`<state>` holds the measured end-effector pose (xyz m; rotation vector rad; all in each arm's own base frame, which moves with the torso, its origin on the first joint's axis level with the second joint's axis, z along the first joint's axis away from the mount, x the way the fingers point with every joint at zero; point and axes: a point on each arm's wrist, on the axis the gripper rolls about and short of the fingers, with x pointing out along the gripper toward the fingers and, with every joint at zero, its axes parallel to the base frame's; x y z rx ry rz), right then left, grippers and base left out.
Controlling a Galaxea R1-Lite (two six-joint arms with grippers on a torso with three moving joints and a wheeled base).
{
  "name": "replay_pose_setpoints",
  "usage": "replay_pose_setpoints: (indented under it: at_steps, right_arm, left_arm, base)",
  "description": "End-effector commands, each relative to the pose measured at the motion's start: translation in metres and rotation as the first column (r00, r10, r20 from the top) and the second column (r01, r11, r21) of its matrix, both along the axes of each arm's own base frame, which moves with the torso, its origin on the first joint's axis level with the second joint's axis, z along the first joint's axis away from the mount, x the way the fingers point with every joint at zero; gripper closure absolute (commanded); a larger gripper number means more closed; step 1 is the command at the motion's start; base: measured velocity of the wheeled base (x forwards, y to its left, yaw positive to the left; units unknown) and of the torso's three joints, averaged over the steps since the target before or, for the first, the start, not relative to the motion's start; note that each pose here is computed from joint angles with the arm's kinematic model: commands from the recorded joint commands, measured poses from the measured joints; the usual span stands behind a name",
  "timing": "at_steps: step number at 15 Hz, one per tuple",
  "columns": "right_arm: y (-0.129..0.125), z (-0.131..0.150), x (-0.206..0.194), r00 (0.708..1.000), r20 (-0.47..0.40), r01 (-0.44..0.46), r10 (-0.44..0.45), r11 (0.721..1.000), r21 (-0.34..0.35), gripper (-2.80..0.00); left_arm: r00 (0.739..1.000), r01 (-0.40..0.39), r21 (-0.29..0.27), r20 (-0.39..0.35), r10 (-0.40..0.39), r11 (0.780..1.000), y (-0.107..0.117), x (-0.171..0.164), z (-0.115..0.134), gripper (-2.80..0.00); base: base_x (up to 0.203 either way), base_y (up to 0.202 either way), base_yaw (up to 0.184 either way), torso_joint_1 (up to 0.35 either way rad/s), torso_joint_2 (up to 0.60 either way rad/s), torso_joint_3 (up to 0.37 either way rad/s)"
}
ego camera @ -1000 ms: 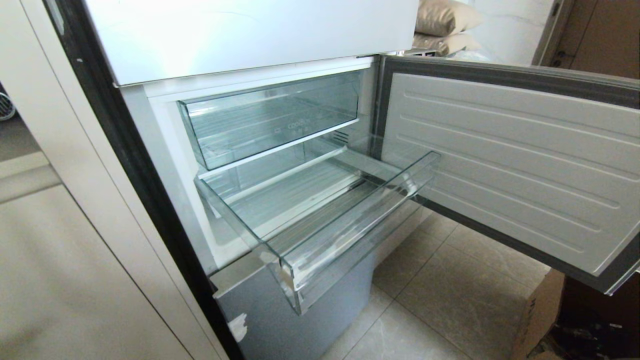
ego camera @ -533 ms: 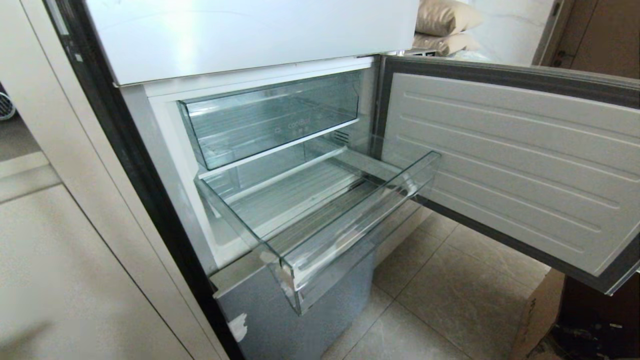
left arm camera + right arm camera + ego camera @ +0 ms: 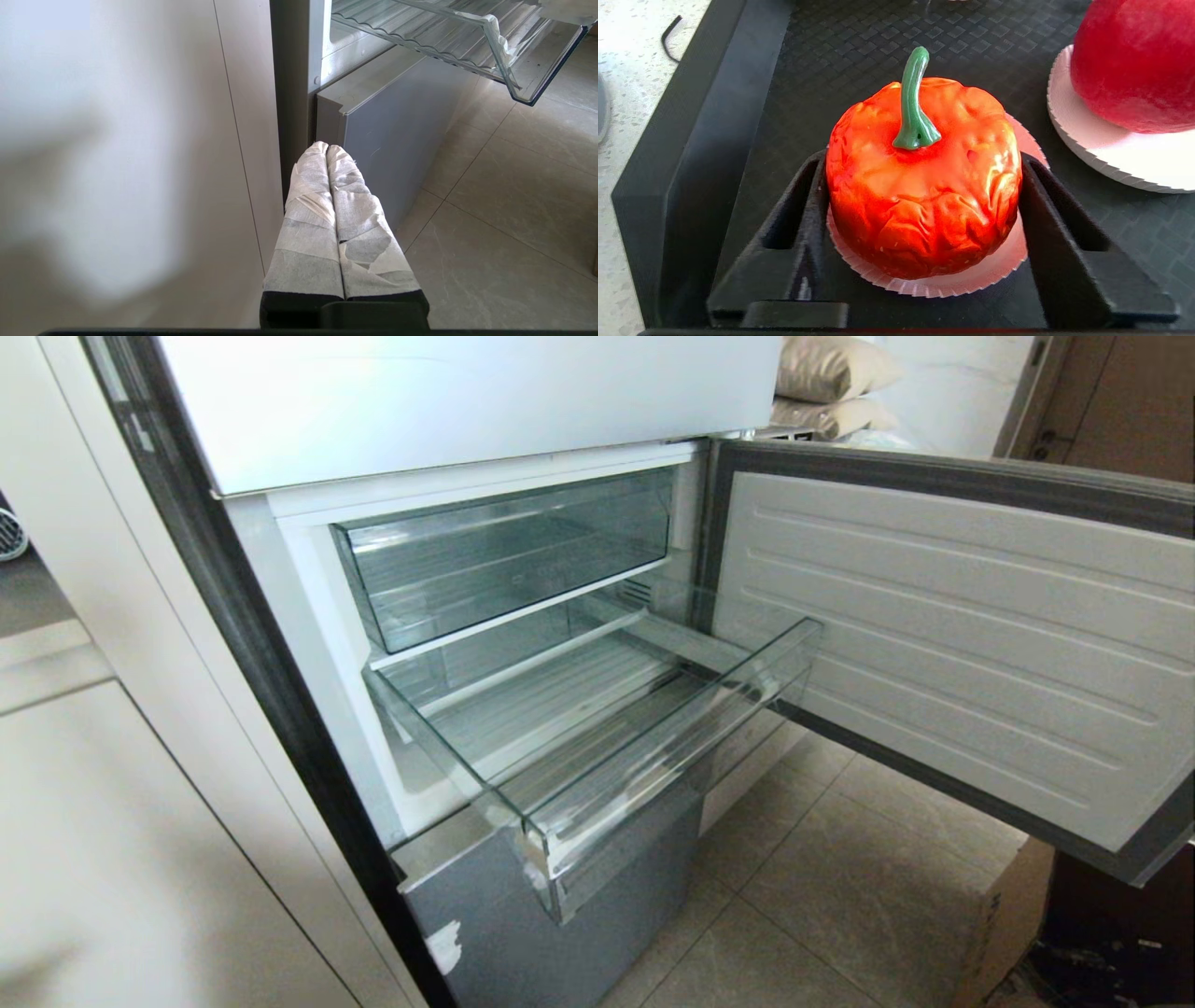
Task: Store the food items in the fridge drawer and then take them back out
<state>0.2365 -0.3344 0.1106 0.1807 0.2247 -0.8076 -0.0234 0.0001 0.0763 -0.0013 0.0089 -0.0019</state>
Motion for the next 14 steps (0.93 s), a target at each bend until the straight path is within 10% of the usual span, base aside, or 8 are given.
replay_pose_setpoints:
  at_steps: [1,8,14]
  right_arm:
    - [0.001,0.003,0.000,1.000,0.006,-0.001,0.001,1.000,-0.008,0.00]
    - [0.028,0.070,-0.022,0.994,0.112,0.027,-0.014,0.993,-0.116,0.00]
    - [0.117,0.141,-0.094,0.972,0.226,0.118,-0.061,0.962,-0.245,0.00]
  left_arm:
    - [1.000,0.000,0.000,0.000,0.000,1.000,0.000,0.000,0.000,0.00]
    - [1.000,0.000,0.000,0.000,0.000,1.000,0.000,0.000,0.000,0.00]
    - [1.000,0.000,0.000,0.000,0.000,1.000,0.000,0.000,0.000,0.00]
  base:
    - [0.000,0.000,0.000,0.000,0.00,0.000]
    - [0.000,0.000,0.000,0.000,0.00,0.000]
    - [0.000,0.000,0.000,0.000,0.00,0.000]
